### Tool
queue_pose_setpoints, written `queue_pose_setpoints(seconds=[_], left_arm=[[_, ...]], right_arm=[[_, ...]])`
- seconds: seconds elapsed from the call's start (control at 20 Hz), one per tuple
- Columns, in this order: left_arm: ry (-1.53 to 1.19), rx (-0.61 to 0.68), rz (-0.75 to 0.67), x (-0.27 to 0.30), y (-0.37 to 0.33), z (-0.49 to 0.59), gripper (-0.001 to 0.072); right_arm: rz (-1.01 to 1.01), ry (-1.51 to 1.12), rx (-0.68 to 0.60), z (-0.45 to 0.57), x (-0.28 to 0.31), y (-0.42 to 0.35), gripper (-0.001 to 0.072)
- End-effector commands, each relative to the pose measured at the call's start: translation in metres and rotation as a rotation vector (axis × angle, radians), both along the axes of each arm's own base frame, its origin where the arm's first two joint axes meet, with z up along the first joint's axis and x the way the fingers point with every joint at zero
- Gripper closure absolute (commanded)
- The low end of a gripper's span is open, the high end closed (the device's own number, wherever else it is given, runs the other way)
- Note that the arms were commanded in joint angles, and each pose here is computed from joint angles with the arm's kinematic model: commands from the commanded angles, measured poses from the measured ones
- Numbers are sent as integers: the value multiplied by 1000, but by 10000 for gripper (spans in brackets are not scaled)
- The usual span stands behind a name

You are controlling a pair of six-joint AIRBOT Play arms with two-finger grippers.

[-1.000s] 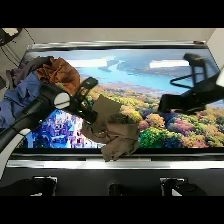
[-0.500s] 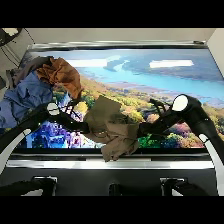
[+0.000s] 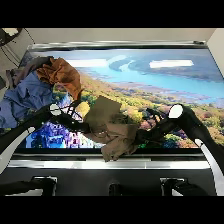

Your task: Fold the shirts.

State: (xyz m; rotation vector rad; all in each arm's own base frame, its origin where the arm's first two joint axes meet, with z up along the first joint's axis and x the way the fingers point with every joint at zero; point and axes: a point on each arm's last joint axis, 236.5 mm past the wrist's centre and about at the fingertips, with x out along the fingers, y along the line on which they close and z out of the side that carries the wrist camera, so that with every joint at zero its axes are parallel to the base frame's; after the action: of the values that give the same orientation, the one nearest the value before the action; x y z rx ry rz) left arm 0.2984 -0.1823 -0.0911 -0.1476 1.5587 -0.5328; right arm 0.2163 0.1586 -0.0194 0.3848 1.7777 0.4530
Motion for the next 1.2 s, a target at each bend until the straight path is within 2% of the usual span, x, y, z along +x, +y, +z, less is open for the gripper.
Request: queue_pose_setpoints(seconds=[0.0,0.1,0.15,0.2,0.25,0.3,0.45,0.65,0.7,0.95,1.15], left_arm=[[63,13,-37,-14,-5,-17,182],[75,12,-54,-19,-12,-20,452],[73,13,-59,-19,-12,-20,471],[74,14,-59,-20,-12,-20,528],[79,19,-66,-21,-9,-20,644],[85,17,-70,-22,-6,-19,678],[102,16,-64,-24,-2,-17,678],[127,24,-86,-32,3,-11,678],[123,23,-86,-32,3,-10,679],[121,22,-86,-32,3,-9,678],[120,22,-86,-32,3,-8,678]], right_arm=[[-20,5,55,-10,-5,11,25],[-40,12,79,-16,-8,16,25],[-50,15,94,-19,-9,19,24],[-63,20,100,-21,-10,21,24],[-75,21,102,-25,-10,22,24],[-88,22,109,-28,-11,23,24],[-88,-3,69,-41,-10,15,33],[39,-55,-143,-66,-13,-35,40],[28,-51,-143,-66,-13,-35,103],[-167,-80,25,-64,22,9,115],[-195,-8,30,-83,20,14,158]])
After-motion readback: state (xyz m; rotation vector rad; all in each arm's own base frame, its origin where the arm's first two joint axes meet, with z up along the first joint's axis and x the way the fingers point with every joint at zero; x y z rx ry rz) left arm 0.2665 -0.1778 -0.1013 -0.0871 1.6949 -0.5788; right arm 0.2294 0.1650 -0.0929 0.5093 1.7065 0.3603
